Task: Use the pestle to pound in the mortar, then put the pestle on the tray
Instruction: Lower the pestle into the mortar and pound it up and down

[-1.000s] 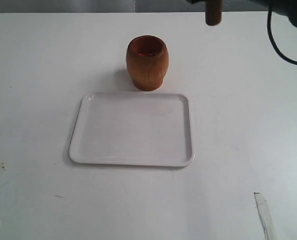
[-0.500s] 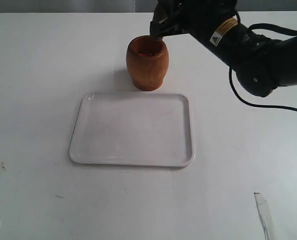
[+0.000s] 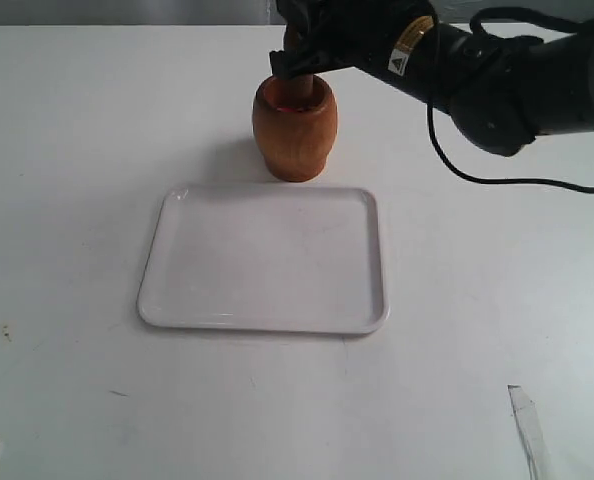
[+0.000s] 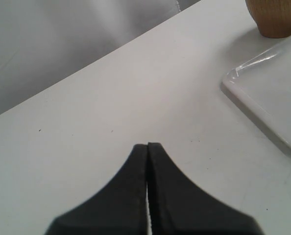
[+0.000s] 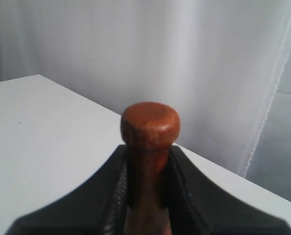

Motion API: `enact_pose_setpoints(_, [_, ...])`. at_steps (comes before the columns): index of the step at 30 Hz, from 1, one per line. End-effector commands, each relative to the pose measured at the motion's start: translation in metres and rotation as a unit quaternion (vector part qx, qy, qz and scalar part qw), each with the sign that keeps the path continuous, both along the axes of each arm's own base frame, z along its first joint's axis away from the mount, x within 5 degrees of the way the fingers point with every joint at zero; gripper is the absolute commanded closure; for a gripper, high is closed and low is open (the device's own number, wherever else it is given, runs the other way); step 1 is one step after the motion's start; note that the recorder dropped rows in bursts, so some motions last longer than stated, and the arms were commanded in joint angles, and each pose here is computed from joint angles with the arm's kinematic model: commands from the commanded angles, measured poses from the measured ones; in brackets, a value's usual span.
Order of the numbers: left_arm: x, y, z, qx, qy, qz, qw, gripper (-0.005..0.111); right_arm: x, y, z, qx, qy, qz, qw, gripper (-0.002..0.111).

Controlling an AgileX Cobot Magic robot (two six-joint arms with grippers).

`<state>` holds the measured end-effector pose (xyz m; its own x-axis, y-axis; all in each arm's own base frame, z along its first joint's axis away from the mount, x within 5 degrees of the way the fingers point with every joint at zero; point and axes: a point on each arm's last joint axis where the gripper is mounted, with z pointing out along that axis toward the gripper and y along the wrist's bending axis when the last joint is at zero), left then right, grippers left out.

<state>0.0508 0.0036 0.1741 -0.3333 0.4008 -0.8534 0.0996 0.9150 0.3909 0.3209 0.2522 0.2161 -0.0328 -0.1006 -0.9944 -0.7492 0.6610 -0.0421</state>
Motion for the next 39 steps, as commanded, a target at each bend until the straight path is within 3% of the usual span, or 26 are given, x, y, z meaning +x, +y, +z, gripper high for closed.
enact_pose_setpoints(1, [0.000,-0.001,0.000,-0.007,-0.002,-0.003,1.000,0.107,0.003,0.003,0.002,-0.008,0.010,0.000,1.000,0.108])
enact_pose_setpoints(15, [0.000,-0.001,0.000,-0.007,-0.002,-0.003,1.000,0.107,0.011,0.012,-0.085,-0.046,0.077,0.011,0.996,0.108])
enact_pose_setpoints(18, [0.000,-0.001,0.000,-0.007,-0.002,-0.003,1.000,0.107,0.011,0.013,-0.070,-0.026,0.055,0.015,0.998,0.108])
enact_pose_setpoints(29, [0.000,-0.001,0.000,-0.007,-0.002,-0.003,1.000,0.107,-0.005,0.002,0.036,0.033,-0.073,0.019,0.997,0.108])
enact_pose_setpoints(34, [0.000,-0.001,0.000,-0.007,-0.002,-0.003,1.000,0.107,-0.003,0.001,0.033,0.038,-0.064,0.010,0.997,0.108])
enact_pose_setpoints(39, [0.000,-0.001,0.000,-0.007,-0.002,-0.003,1.000,0.107,0.004,0.006,0.004,0.017,-0.034,0.010,0.999,0.108])
